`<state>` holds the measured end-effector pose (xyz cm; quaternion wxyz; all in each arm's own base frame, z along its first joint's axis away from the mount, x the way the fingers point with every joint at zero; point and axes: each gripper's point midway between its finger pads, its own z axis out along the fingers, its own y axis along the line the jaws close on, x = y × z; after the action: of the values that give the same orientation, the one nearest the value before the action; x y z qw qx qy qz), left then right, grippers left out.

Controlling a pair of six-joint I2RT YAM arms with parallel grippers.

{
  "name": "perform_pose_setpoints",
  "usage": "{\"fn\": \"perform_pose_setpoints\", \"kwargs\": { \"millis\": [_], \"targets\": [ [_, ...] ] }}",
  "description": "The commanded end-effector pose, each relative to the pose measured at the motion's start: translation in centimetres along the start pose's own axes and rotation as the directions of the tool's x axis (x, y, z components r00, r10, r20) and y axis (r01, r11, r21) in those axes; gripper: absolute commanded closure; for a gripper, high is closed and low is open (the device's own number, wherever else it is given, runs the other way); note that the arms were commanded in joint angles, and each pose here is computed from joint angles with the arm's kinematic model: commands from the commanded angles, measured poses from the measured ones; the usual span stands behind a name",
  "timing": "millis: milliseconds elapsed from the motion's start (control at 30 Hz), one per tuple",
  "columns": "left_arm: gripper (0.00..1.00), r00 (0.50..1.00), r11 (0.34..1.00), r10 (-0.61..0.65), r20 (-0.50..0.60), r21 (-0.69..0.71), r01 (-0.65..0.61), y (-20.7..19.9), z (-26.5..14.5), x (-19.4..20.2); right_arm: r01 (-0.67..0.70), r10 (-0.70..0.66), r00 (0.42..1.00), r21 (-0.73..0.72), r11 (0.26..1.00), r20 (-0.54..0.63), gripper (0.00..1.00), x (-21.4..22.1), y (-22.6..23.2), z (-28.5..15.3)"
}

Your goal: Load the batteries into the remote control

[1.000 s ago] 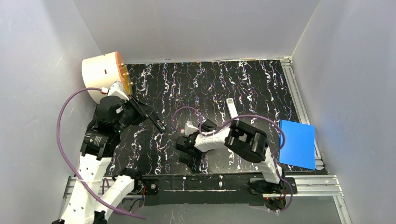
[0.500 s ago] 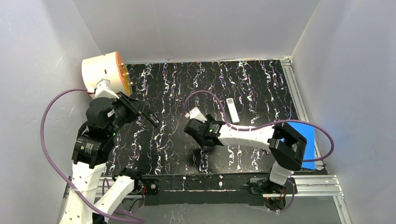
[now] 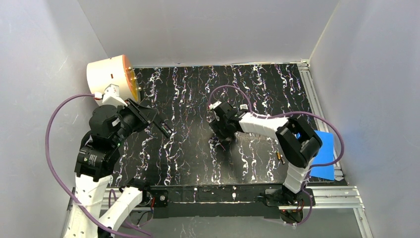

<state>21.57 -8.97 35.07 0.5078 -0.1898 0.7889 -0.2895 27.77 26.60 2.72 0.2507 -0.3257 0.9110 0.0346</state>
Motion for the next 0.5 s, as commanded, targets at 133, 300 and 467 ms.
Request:
{"fn": "perform_pose_setpoints", "kwargs": {
  "millis": [133,300,467],
  "targets": [
    [1.00,0.993,0.996,-0.007,-0.114,0.085,0.017,-1.2,1.4,2.1,0.149,-0.164,0.985,-0.207,0.967,-0.053,0.24,-1.0,1.7,2.2],
    [1.00,0.991,0.996,0.008,-0.133,0.094,0.005,-1.4,1.9,2.3,0.135,-0.174,0.975,-0.256,0.957,-0.137,0.26,0.7,2.2,1.7],
    [1.00,0.989,0.995,0.002,-0.147,0.100,0.013,-1.3,2.4,2.8,0.134,-0.185,0.962,-0.244,0.960,-0.200,0.24,2.7,1.6,0.8]
  ]
}}
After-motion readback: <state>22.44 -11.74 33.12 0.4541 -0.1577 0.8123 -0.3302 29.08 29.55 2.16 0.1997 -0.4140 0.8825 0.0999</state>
